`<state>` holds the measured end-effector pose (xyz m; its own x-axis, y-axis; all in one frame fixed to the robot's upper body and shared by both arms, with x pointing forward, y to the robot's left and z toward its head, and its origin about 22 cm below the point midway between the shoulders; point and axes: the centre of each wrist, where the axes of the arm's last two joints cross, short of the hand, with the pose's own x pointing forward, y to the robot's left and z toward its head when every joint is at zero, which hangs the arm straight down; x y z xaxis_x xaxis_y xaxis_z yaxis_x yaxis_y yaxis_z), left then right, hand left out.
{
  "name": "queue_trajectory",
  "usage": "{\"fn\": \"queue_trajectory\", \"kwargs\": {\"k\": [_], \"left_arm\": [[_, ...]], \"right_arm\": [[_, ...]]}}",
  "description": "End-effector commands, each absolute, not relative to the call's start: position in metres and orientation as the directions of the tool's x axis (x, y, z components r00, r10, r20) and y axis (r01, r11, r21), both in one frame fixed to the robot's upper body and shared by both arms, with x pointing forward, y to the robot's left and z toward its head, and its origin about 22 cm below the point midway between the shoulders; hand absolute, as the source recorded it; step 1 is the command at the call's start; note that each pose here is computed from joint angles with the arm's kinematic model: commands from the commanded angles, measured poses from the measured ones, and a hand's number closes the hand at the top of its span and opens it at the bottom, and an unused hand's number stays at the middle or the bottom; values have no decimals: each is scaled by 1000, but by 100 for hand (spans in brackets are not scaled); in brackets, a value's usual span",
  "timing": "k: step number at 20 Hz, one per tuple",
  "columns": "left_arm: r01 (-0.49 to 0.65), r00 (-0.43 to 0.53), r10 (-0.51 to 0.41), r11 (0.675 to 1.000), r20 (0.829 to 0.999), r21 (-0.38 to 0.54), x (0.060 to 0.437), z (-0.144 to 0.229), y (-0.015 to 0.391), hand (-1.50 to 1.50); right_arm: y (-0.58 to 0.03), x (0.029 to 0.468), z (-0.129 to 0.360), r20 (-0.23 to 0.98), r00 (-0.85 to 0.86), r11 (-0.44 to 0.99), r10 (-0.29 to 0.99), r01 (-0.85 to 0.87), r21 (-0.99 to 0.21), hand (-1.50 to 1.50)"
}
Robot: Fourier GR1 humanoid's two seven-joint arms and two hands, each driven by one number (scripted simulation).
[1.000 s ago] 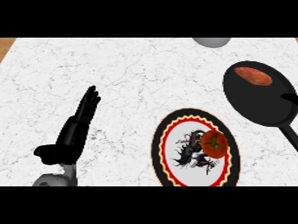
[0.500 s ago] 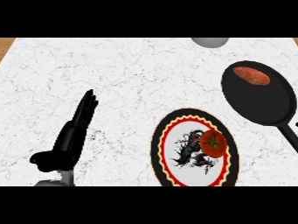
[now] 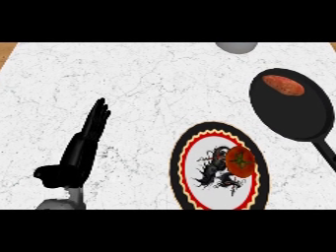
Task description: Pick the sweet potato from the plate and place it in the pan
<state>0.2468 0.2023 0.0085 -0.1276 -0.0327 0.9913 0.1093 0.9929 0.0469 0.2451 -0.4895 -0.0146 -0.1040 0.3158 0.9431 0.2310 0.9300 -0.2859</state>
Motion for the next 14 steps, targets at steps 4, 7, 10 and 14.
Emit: {"fn": "queue_trajectory", "kwargs": {"k": [4,7,10,14], "left_arm": [[97,-106,-54,993,993,65,247,14,203,0],[115,-126,-49,991,991,64,251,29,186,0],[106,-127,-48,992,991,62,233,27,190,0],[119,-123,-34,992,992,49,240,1,202,0]], "right_arm": [[-488,230,1,930,-66,909,361,247,-336,-150],[-494,230,12,923,-53,905,381,226,-361,-150],[-497,225,2,916,-66,895,395,251,-368,-150],[-484,221,-8,885,-82,861,459,285,-420,-150]]}}
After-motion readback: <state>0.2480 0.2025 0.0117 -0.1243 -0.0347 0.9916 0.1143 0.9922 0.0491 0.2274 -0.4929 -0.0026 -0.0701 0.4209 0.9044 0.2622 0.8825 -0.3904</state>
